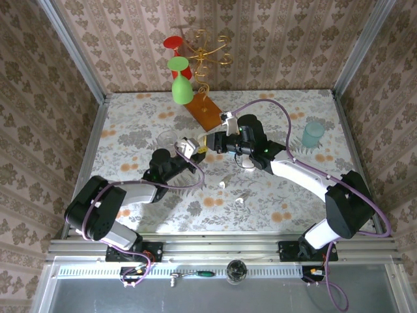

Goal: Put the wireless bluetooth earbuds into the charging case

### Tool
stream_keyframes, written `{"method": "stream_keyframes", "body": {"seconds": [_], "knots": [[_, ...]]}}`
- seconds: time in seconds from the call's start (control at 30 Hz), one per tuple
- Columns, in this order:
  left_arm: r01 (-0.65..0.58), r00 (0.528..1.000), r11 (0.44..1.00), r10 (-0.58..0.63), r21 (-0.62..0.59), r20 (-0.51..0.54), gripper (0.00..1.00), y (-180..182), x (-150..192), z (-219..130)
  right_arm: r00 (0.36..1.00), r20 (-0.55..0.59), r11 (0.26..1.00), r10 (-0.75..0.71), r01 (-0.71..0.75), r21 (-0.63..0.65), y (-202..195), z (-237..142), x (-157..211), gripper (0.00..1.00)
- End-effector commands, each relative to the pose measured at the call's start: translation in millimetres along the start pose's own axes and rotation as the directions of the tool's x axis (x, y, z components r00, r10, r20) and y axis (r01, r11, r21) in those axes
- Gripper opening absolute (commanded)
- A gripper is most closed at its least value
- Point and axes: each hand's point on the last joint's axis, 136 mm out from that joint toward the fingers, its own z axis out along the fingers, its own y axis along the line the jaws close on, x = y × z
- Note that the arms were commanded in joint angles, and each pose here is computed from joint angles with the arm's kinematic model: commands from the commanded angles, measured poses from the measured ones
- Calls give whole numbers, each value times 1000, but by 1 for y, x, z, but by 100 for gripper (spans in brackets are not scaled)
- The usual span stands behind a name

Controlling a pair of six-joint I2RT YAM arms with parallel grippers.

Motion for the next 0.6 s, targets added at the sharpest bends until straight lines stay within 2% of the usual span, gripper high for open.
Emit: {"method": "stream_keyframes", "body": {"seconds": [0.0, 0.3, 0.57], "knots": [[-3, 998, 1000, 1, 30, 62, 0, -8, -16, -4, 999, 29, 1000, -14, 14, 13, 0, 6, -10, 24], [1, 997, 998, -5, 59, 77, 0, -13, -17, -7, 1000, 16, 999, -7, 6, 47, -12, 10, -1, 24], [58, 995, 998, -55, -28, 79, 0, 5, -23, -3, 1000, -4, 997, -3, 3, 77, -20, 8, 8, 24]]}}
